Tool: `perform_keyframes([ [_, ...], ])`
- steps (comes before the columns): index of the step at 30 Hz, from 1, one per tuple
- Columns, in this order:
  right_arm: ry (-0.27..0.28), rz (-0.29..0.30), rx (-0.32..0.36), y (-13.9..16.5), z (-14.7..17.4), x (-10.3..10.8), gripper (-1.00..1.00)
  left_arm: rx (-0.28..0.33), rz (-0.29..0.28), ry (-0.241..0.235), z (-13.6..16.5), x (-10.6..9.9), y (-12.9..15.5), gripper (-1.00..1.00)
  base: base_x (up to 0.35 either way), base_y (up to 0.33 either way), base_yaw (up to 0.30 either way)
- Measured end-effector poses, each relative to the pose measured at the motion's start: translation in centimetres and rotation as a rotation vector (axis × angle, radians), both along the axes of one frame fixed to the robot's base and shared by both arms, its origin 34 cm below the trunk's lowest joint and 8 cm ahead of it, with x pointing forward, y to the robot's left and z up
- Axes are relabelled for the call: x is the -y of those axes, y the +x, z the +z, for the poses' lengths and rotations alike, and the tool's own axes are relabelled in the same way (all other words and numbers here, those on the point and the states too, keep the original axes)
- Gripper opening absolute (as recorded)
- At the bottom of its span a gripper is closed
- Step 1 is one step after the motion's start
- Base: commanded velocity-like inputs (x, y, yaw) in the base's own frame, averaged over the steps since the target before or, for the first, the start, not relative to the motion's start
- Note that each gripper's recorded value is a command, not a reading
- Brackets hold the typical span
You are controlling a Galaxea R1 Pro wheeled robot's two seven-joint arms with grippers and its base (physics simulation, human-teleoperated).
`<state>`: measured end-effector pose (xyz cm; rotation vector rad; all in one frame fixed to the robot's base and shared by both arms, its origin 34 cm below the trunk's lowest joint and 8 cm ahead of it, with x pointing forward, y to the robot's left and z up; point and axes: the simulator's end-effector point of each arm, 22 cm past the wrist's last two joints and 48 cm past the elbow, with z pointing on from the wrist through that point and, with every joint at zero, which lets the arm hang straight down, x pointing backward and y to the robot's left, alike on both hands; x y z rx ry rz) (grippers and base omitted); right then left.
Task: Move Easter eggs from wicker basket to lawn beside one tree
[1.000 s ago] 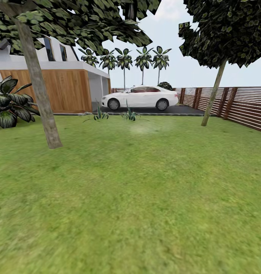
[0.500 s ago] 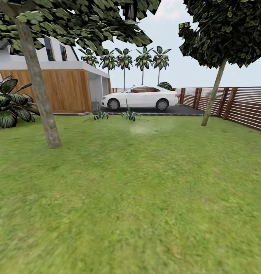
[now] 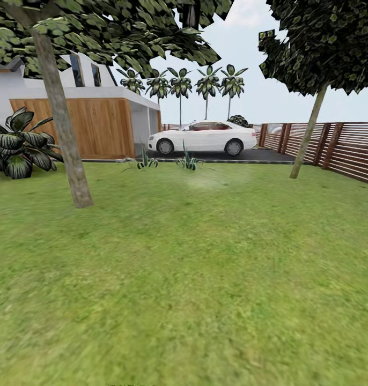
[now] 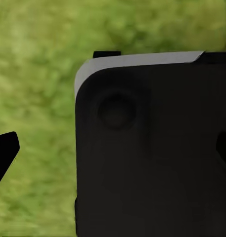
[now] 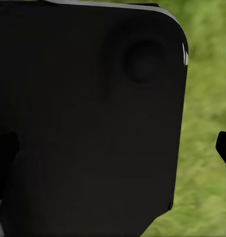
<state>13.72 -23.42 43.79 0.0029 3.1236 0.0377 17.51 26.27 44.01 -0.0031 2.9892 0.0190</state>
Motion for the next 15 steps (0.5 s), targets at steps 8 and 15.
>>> perform_keyframes([
  [8,0.002,0.004,0.002,0.1,0.0,-0.1,1.00,0.057,0.000,0.000,0.2,0.0,1.3,1.00,0.000,0.000,0.253],
  [15,0.002,0.006,0.002,0.1,0.0,-0.1,1.00,0.064,0.001,0.000,0.3,0.0,1.4,1.00,0.000,0.000,0.261],
])
